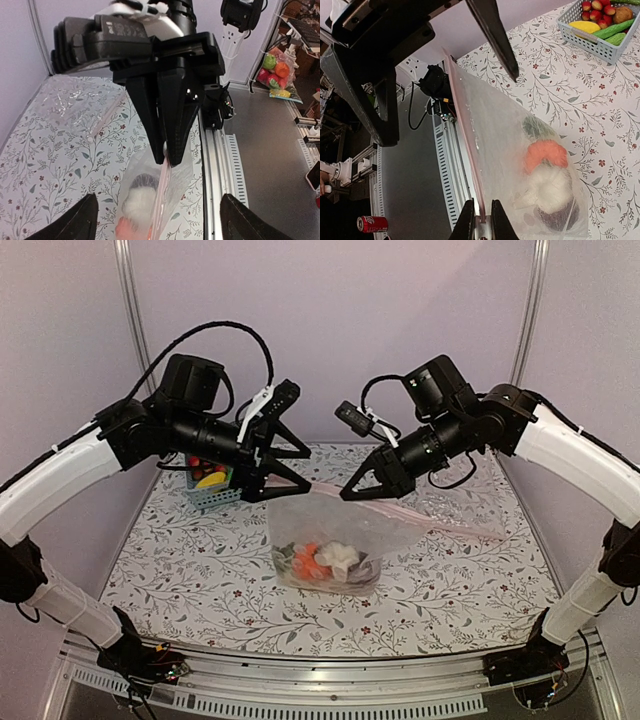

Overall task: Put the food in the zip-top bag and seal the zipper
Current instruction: Zip the zipper on the zipper food storage bag, then hold the zipper food storage bag at the center of the board.

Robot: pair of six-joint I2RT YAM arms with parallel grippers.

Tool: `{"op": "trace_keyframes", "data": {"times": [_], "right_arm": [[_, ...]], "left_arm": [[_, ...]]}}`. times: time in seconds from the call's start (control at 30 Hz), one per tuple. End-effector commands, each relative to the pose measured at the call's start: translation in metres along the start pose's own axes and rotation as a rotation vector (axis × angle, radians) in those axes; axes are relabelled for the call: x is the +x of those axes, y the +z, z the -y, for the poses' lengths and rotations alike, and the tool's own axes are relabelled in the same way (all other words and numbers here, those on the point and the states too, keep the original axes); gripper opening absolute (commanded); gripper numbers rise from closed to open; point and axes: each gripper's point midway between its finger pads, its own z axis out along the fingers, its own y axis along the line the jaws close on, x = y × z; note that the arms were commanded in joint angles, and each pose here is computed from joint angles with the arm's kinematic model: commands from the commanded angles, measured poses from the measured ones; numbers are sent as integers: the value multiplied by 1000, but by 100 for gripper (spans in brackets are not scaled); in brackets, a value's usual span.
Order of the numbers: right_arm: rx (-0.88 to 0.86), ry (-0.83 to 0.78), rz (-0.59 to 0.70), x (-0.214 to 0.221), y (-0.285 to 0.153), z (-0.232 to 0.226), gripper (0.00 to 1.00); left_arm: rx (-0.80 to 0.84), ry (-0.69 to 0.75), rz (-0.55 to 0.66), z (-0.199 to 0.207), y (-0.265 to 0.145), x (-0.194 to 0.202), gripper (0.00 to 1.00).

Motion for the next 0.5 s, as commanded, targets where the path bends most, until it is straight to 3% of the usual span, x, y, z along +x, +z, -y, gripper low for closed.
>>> {"op": "trace_keyframes", "data": {"times": [0.0, 0.07, 0.1, 0.47], "right_arm": [[2, -39, 1, 2, -14, -13, 0], [0, -40, 2, 3, -15, -13, 0], [1, -41, 1, 3, -14, -13, 0], [16, -70, -20, 9, -9, -9, 0]], "left_arm": [[68, -15, -92, 13, 21, 18, 75], [83, -21, -110, 15, 27, 22, 58], [88, -24, -117, 15, 29, 23, 54], [129, -50, -94, 19, 38, 23, 24]]}}
